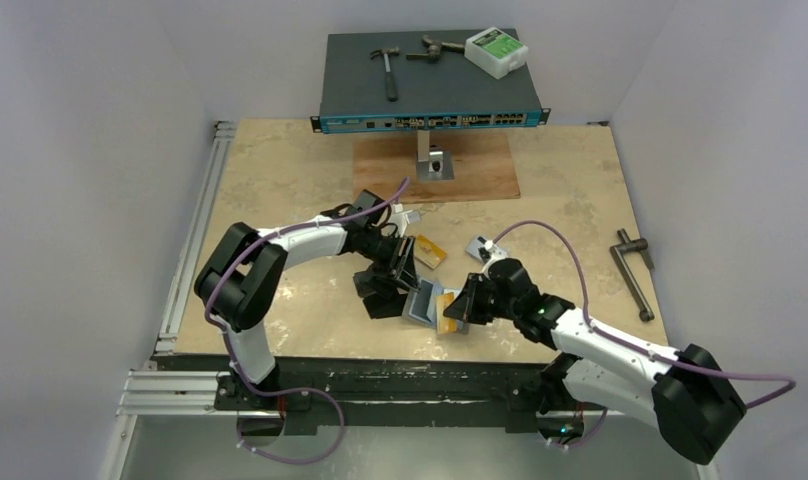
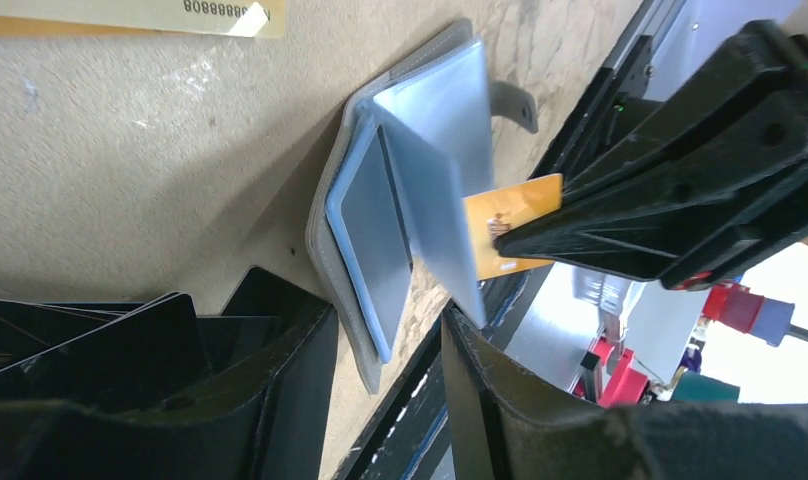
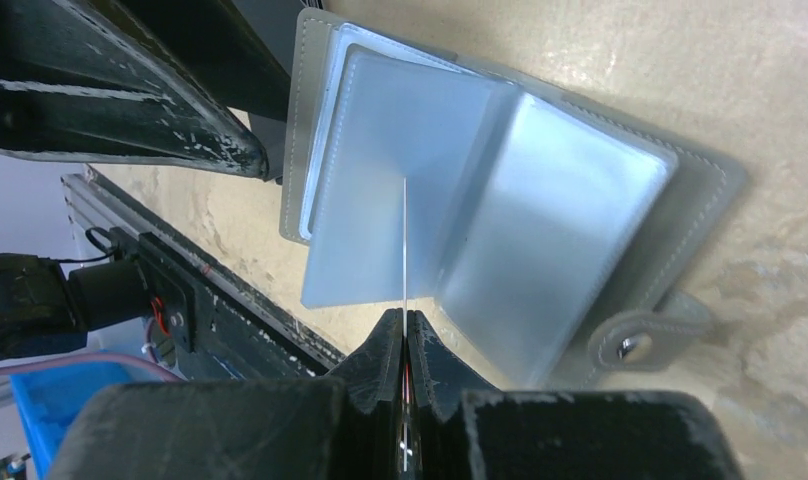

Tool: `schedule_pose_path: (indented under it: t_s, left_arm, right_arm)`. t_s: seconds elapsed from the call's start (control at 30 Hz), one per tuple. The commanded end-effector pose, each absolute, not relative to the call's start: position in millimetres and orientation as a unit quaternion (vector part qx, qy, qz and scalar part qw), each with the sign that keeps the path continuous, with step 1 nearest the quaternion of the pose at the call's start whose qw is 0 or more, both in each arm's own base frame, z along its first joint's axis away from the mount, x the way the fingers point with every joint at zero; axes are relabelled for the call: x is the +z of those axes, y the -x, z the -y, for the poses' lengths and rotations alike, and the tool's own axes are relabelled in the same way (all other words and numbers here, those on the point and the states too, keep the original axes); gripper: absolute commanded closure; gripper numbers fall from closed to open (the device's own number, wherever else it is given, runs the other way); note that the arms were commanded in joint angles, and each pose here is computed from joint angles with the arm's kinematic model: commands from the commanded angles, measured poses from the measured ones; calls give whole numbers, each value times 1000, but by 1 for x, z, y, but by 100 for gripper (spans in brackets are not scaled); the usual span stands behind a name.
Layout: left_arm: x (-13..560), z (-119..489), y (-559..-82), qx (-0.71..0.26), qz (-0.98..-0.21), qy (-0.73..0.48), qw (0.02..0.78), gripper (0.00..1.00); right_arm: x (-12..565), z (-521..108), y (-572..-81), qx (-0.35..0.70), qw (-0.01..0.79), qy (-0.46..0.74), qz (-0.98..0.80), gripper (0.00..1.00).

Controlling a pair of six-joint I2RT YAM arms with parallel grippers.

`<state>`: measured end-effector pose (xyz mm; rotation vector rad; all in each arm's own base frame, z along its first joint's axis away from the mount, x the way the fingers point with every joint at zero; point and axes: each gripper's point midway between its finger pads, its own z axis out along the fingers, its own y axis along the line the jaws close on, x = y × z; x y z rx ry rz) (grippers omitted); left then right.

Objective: Put the credit cards into the card holder
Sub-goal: Turn over the card holder at the center of the board.

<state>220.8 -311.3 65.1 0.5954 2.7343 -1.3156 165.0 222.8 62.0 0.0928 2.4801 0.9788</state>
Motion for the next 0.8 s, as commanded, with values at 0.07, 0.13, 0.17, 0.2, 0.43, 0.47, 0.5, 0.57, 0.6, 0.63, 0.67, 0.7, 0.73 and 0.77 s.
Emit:
schedule_pose_path:
  t_s: [0.07, 0.13, 0.17, 0.2, 0.43, 0.47, 0.5, 0.57, 0.6, 0.63, 0.67, 0.7, 0.73, 0.77]
  left_arm:
    - [93, 319, -227, -479, -858, -183, 40, 57]
    - [91, 320, -226, -480, -858, -180, 35, 57]
    - [89, 321, -226, -482, -857, -178, 32, 57]
    - [88, 322, -225, -483, -857, -176, 27, 57]
    - [63, 321, -227, -430, -888, -161, 27, 58]
    - [59, 320, -230, -416, -895, -160, 32, 58]
    - [56, 319, -229, -405, -900, -160, 30, 58]
    - [51, 316, -231, -383, -909, -162, 33, 59]
    - [49, 315, -230, -376, -912, -163, 33, 59]
    - [48, 315, -230, -374, -913, -162, 32, 59]
    - [48, 316, -230, -373, -913, -163, 32, 60]
    - [48, 316, -229, -373, -913, -163, 32, 60]
    - [48, 316, -229, -373, -913, -163, 31, 60]
    - [47, 316, -228, -372, -913, -163, 29, 60]
  right_arm:
    - [87, -254, -186, 404, 263, 9, -876, 100]
    - [82, -254, -185, 402, 255, 10, -879, 100]
    - [81, -255, -184, 404, 252, 11, -879, 100]
    - [79, -255, -182, 405, 249, 10, -880, 100]
    - [67, -244, -175, 391, 243, -4, -888, 100]
    - [65, -242, -174, 388, 243, -7, -889, 100]
    - [64, -240, -173, 386, 243, -9, -890, 100]
    - [60, -235, -170, 377, 241, -16, -894, 100]
    - [56, -232, -168, 371, 238, -21, -897, 100]
    - [52, -228, -167, 364, 235, -27, -901, 100]
    - [46, -224, -164, 355, 231, -32, -905, 100]
    - [41, -221, -162, 349, 226, -36, -909, 100]
    - [37, -219, -160, 344, 221, -40, -912, 100]
    - [33, -217, -159, 339, 217, -43, -914, 100]
